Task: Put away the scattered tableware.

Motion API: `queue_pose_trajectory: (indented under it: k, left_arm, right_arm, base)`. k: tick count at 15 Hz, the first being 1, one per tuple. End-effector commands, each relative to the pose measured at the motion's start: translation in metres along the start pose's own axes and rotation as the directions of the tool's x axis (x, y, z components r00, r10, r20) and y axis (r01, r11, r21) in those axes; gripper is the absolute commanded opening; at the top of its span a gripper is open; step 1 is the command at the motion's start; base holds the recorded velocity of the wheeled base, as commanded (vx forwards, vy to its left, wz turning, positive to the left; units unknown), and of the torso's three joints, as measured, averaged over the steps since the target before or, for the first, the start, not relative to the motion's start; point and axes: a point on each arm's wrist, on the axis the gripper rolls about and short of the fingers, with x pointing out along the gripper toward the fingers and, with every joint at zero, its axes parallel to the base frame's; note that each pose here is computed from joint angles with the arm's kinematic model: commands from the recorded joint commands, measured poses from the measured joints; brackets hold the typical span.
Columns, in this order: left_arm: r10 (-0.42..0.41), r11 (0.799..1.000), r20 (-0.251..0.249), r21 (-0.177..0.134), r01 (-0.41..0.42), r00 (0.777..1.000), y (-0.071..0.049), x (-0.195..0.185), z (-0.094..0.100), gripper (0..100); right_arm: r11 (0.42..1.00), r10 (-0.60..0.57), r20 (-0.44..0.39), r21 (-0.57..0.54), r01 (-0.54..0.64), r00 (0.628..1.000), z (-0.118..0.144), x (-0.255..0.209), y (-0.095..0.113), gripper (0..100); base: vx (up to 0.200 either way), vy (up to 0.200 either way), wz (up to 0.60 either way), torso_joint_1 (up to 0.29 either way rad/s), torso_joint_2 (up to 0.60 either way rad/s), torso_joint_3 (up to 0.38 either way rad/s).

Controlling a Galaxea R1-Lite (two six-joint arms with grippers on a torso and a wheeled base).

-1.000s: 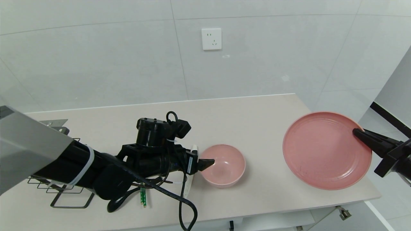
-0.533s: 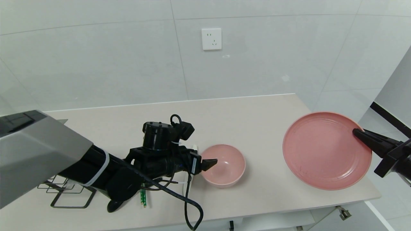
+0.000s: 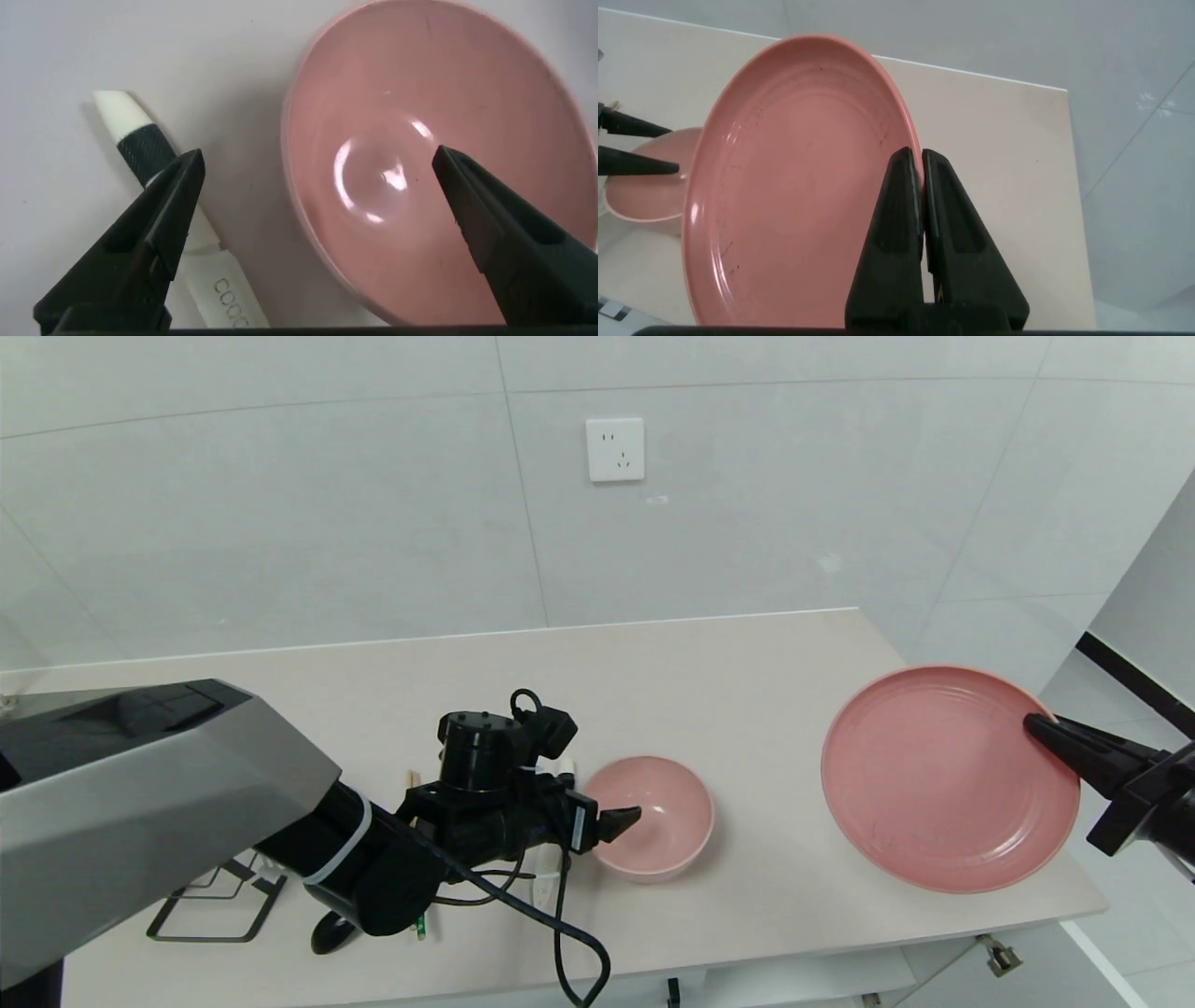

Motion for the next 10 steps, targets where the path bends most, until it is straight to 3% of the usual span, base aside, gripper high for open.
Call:
queue_pose_trajectory:
  k: [1, 3, 7, 8, 10]
  left_arm:
    - [-0.017, 1.000, -0.011, -0.014, 0.017, 1.000, -0.006, 0.001, -0.003, 100]
    - [-0.050, 0.997, -0.027, -0.062, 0.048, 0.998, -0.020, 0.003, -0.007, 100]
    - [-0.052, 0.996, -0.067, -0.071, 0.048, 0.996, -0.023, 0.003, -0.018, 100]
    - [-0.052, 0.996, -0.070, -0.071, 0.047, 0.996, -0.023, 0.002, -0.019, 0]
    - [-0.050, 0.996, -0.075, -0.073, 0.045, 0.996, -0.023, 0.001, -0.021, 0]
  right_arm:
    - [1.000, 0.001, -0.004, 0.001, -0.001, 1.000, -0.001, 0.000, 0.000, 0]
    - [1.000, 0.001, -0.002, 0.000, -0.001, 1.000, -0.001, 0.000, 0.000, 0]
    - [1.000, 0.001, 0.001, -0.001, -0.001, 1.000, 0.000, 0.000, 0.000, 0]
    - [1.000, 0.001, -0.001, 0.000, -0.001, 1.000, 0.000, 0.000, 0.000, 0]
    - [1.000, 0.001, 0.001, -0.001, -0.001, 1.000, 0.000, 0.000, 0.000, 0]
  base:
    - [0.000, 0.000, 0.00, 0.000, 0.00, 0.000]
    - [0.000, 0.000, 0.00, 0.000, 0.00, 0.000]
    - [0.000, 0.000, 0.00, 0.000, 0.00, 0.000]
    - [0.000, 0.000, 0.00, 0.000, 0.00, 0.000]
    - [0.000, 0.000, 0.00, 0.000, 0.00, 0.000]
